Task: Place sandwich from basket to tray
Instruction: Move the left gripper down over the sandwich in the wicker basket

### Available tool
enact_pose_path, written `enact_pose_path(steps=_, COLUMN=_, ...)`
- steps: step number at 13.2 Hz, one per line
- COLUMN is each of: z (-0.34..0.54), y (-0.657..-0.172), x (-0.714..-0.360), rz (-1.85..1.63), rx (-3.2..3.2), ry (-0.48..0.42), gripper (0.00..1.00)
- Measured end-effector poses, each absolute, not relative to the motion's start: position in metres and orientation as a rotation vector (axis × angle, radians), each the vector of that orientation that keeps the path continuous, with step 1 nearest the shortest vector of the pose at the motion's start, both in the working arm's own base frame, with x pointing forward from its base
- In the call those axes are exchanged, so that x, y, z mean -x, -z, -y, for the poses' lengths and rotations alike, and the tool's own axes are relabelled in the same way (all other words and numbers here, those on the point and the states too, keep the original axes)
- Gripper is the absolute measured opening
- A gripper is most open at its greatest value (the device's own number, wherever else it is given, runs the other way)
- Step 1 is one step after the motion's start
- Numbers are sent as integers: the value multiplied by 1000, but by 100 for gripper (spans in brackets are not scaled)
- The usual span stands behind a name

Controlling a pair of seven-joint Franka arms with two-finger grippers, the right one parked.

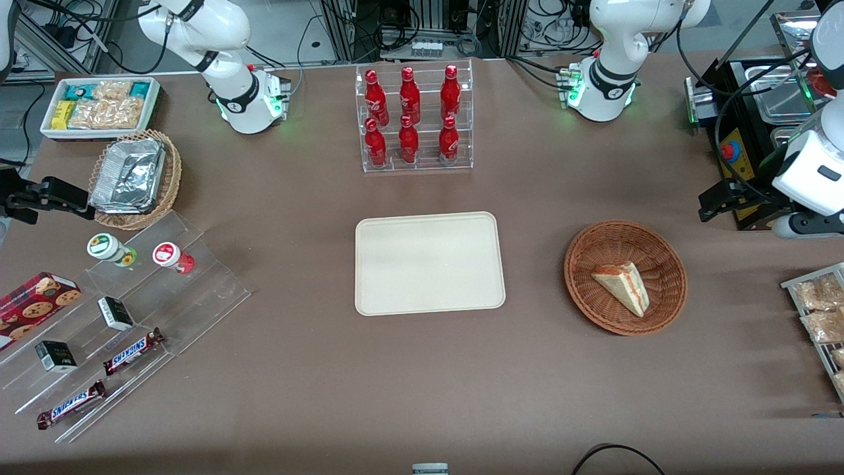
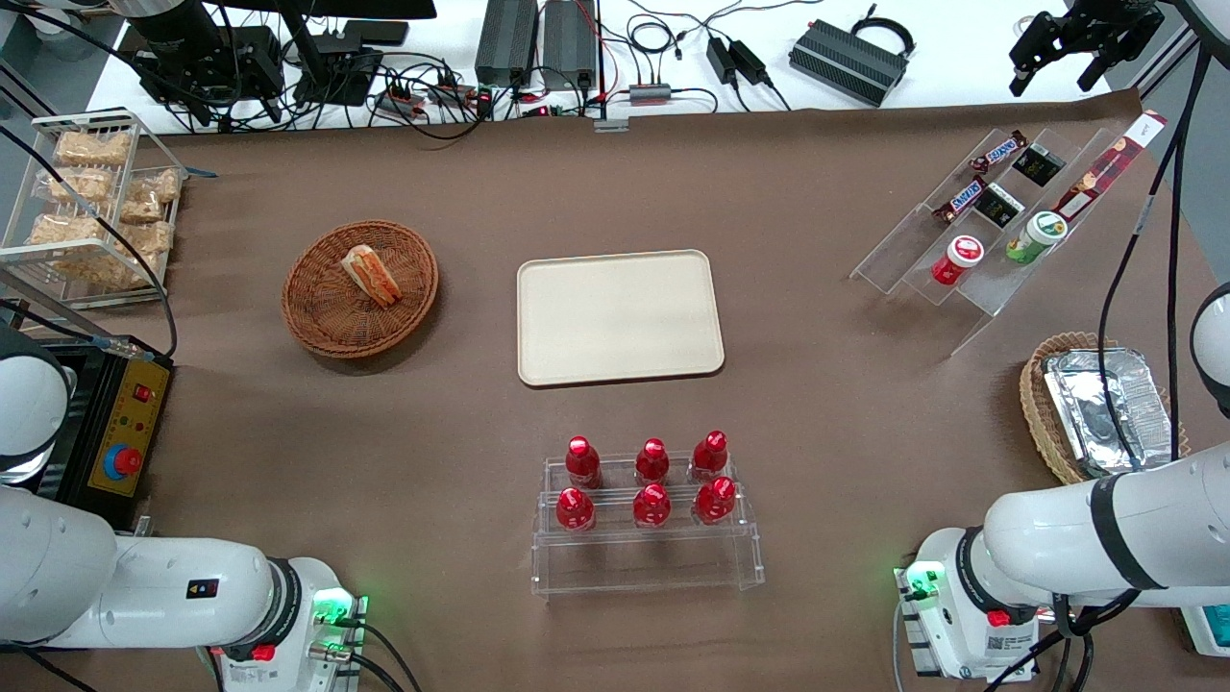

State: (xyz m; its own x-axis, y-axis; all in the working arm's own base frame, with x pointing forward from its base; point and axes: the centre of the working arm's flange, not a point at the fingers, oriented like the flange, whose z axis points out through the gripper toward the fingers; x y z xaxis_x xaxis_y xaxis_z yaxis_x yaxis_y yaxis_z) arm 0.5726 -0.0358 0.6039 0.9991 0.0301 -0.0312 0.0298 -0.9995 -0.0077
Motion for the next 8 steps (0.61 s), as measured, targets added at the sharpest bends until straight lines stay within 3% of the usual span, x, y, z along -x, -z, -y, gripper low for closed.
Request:
enact_pose_path(steps=5, z=35, y=-593, x=-574, rz=37, rx=3125, ry=-100, gripper=100)
enact_pose_path(steps=8, z=34, y=-555, x=-582, rz=35, rx=3121, ry=-78, gripper=100)
